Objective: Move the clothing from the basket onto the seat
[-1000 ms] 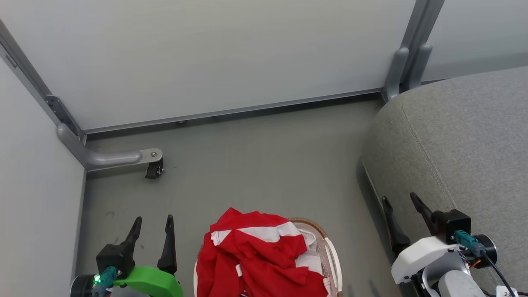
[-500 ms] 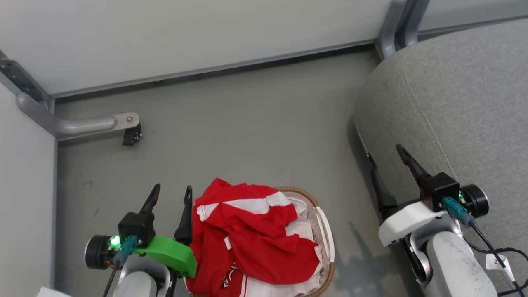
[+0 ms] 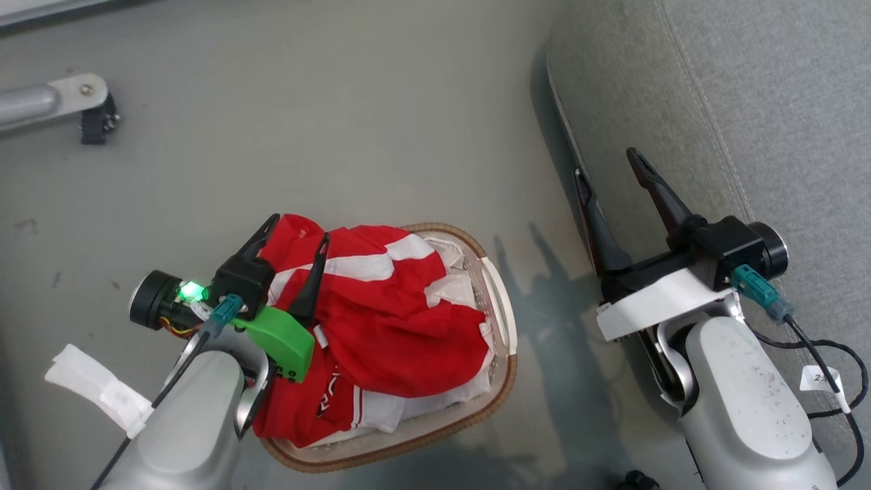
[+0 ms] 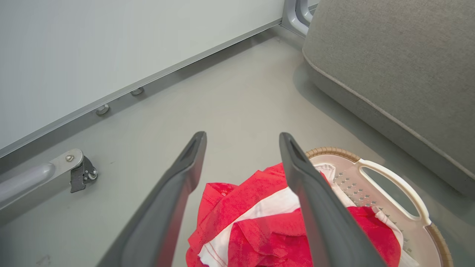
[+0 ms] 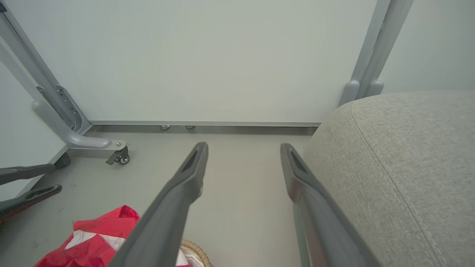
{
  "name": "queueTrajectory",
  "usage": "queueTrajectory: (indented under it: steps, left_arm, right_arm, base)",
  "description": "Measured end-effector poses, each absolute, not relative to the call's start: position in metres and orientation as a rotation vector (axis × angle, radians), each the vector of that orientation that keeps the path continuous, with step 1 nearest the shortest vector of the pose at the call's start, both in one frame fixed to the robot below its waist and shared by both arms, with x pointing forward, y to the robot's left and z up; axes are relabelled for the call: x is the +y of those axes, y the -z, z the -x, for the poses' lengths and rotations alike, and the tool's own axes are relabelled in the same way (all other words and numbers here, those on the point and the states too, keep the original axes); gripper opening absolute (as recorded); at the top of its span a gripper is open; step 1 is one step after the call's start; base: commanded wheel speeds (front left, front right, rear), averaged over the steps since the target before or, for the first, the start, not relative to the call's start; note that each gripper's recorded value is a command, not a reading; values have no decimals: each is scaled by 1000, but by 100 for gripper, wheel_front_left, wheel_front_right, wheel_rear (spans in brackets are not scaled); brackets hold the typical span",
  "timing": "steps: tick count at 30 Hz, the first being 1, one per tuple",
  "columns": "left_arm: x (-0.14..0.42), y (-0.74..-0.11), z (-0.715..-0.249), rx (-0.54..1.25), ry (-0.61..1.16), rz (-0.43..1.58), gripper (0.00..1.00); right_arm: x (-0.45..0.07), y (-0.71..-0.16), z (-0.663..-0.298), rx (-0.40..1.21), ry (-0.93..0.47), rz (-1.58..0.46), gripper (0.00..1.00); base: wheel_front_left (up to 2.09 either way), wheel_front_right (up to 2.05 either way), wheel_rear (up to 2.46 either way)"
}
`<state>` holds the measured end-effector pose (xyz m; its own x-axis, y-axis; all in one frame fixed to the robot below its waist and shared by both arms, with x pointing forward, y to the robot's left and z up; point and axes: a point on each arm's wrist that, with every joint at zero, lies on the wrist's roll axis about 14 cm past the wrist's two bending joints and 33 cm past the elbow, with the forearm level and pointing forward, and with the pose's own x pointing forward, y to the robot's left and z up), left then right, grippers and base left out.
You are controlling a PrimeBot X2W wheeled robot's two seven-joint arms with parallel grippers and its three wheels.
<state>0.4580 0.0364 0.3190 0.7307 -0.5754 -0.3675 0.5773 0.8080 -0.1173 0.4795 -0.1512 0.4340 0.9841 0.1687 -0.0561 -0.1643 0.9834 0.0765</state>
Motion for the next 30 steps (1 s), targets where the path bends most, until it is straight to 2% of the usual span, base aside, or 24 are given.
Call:
queueTrajectory:
  steps: [10, 19, 30]
  left_arm:
    - [-1, -239, -451, 583, 846, -38, 100]
    - [-23, -175, -393, 763, 1061, -85, 100]
    - [-15, -128, -386, 810, 1183, -282, 100]
  right_arm:
    - [-175, -380, -474, 194, -98, -105, 100]
    - [-187, -341, -461, 302, -62, -104, 100]
    - [-186, -312, -460, 365, -69, -100, 100]
  base:
    - [0, 0, 0]
    - [0, 0, 0]
    - [0, 0, 0]
